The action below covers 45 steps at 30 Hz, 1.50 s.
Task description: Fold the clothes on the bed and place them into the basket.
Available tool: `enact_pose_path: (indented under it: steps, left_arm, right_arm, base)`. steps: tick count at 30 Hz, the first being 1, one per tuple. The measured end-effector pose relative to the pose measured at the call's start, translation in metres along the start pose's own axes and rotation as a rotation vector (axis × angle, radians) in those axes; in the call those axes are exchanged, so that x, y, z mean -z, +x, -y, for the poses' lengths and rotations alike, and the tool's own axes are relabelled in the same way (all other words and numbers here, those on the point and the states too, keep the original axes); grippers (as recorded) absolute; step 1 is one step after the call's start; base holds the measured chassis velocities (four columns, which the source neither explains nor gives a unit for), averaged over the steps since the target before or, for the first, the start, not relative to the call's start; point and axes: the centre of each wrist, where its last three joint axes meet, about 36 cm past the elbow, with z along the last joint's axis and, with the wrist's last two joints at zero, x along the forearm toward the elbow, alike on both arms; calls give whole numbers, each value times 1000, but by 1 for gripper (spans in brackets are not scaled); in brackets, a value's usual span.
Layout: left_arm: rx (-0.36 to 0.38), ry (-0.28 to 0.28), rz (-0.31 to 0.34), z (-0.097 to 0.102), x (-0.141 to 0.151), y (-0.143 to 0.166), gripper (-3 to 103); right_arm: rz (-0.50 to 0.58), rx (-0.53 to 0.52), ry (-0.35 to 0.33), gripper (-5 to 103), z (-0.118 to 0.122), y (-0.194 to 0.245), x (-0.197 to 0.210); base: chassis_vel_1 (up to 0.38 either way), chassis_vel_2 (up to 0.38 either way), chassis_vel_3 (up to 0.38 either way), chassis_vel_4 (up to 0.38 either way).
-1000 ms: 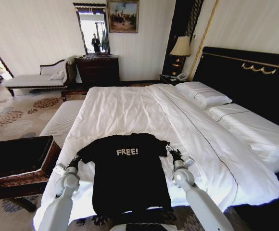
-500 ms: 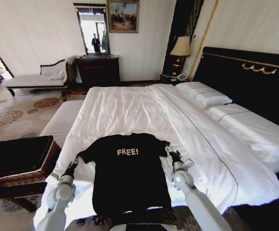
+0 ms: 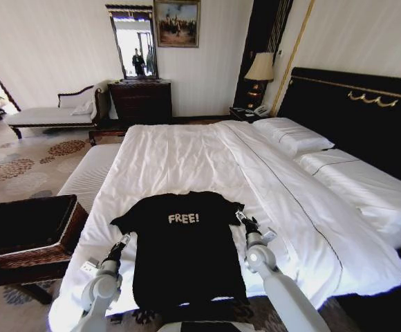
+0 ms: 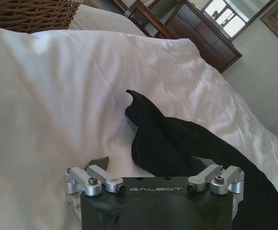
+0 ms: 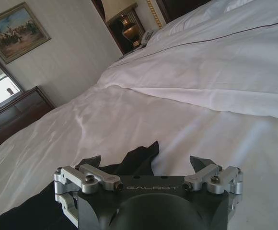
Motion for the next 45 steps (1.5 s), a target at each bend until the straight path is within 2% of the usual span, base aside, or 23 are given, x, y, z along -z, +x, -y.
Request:
enact_pose_path:
  steps: [2, 5, 6, 9, 10, 11, 14, 17, 18, 21, 23, 24, 25, 26, 30, 39, 45]
  left_arm:
    - [9, 12, 1, 1, -1, -8, 97]
    - [22, 30, -4, 2, -6, -17, 82]
    - [22, 30, -4, 2, -6, -17, 82]
    - [25, 31, -13, 3, -11, -18, 66]
    - [25, 31, -13, 3, -11, -18, 66]
    - [26, 31, -14, 3, -11, -18, 60]
    - [26, 29, -14, 3, -11, -19, 55]
    - [22, 27, -11, 4, -10, -19, 39]
    - [22, 27, -11, 4, -10, -19, 39]
    - [17, 26, -1, 6, -7, -17, 23]
    - [15, 25, 2, 6, -6, -15, 23]
    - [13, 21, 7, 6, -5, -10, 12]
    - [12, 18, 10, 6, -4, -7, 12]
    - [11, 17, 11, 7, -4, -5, 7]
    - [5, 7, 17, 10, -2, 7, 0]
    - [14, -13, 11, 11, -7, 23, 0]
    - [24, -35, 10, 14, -12, 32, -1]
  right_arm:
    - [-1, -1, 2, 100, 1, 0, 0]
    - [-1, -5, 7, 100, 3, 0, 0]
    - [-1, -5, 7, 100, 3, 0, 0]
    - [1, -8, 11, 100, 5, -1, 2]
    - [1, -8, 11, 100, 5, -1, 2]
    - [2, -10, 12, 100, 6, -1, 2]
    - [2, -11, 11, 100, 6, -2, 2]
    - [3, -15, 5, 100, 4, -2, 1]
    - [3, -15, 5, 100, 4, -2, 1]
    - [1, -20, 5, 100, 1, -1, -1]
    - [0, -20, 6, 100, 0, -1, -2]
    - [-1, -20, 4, 100, -2, 0, -4]
    - [-1, -19, 3, 100, -3, 1, -5]
    - [-1, -19, 2, 100, -4, 1, -5]
    - [0, -19, 4, 100, -4, 1, -4]
    - [5, -22, 4, 100, -3, 0, -2]
    - [5, -42, 23, 100, 7, -10, -2]
  base:
    - [0, 0, 0, 0]
    - [0, 0, 0, 0]
    - [0, 0, 0, 0]
    - [0, 0, 0, 0]
    - [0, 0, 0, 0]
    - [0, 0, 0, 0]
    - [0, 0, 0, 0]
    - [0, 0, 0, 0]
    - [0, 0, 0, 0]
    - [0, 0, 0, 0]
    - [0, 0, 0, 0]
    - [0, 0, 0, 0]
    - [0, 0, 0, 0]
    - [0, 0, 0, 0]
    - [0, 0, 0, 0]
    - [0, 0, 0, 0]
    - [0, 0, 0, 0]
